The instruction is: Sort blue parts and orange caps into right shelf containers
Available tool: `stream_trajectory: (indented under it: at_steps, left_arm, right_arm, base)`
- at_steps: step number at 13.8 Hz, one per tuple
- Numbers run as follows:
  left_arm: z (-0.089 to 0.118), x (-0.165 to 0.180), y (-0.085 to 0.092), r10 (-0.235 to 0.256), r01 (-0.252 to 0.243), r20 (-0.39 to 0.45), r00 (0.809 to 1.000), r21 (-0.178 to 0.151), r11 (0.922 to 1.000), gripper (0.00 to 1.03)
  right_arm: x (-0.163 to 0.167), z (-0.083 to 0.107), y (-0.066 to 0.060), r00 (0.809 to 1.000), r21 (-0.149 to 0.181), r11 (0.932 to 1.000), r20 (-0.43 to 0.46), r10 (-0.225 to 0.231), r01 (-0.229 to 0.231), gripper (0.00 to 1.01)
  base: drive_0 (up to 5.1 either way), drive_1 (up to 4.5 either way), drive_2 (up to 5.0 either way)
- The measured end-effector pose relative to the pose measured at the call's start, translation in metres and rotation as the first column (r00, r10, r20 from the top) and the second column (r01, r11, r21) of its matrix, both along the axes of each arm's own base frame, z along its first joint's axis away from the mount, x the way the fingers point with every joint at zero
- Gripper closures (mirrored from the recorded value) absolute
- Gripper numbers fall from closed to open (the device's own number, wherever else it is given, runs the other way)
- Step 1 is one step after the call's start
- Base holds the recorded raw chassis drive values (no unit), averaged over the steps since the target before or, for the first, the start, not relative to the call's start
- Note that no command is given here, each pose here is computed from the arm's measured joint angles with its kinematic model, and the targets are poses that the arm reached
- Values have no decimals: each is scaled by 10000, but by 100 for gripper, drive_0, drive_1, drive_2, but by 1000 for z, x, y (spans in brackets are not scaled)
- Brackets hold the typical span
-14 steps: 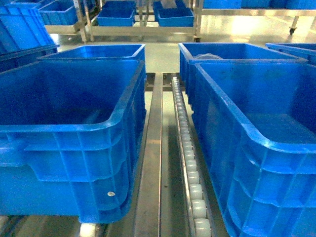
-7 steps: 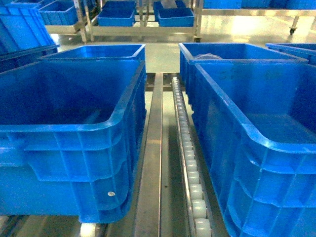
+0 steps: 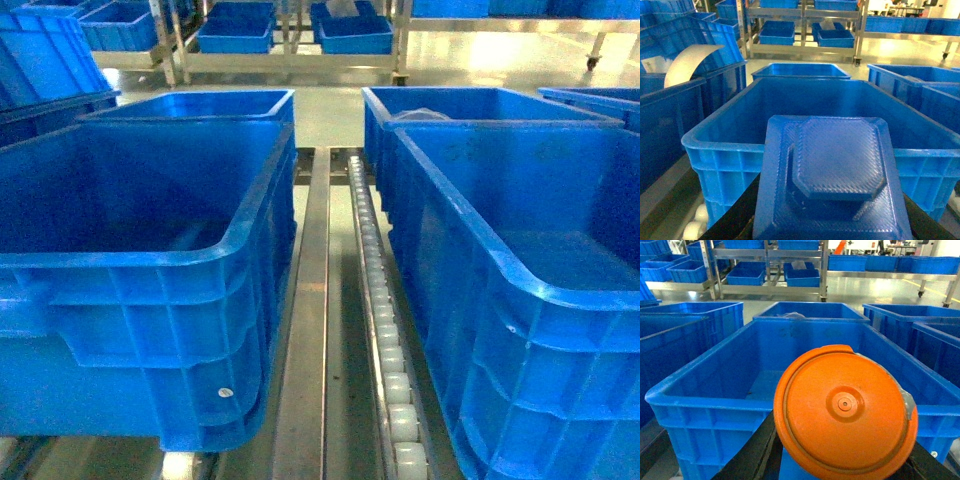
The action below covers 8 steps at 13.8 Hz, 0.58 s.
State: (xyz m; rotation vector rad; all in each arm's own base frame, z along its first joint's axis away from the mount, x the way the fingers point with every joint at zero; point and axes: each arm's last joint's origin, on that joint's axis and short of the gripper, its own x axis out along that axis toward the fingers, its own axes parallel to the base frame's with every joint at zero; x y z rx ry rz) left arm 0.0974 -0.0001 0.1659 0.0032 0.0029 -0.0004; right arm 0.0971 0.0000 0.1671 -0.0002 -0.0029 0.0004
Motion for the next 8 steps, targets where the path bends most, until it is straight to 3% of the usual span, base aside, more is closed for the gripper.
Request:
stream_trajectory:
  at_steps: [8]
  left_arm:
    - [0, 0, 0, 0, 0, 0, 10000, 0, 10000, 60]
  right_arm:
    - [0, 0, 0, 10000, 0, 10000, 0, 0, 0, 57]
  base:
    - [0, 0, 0]
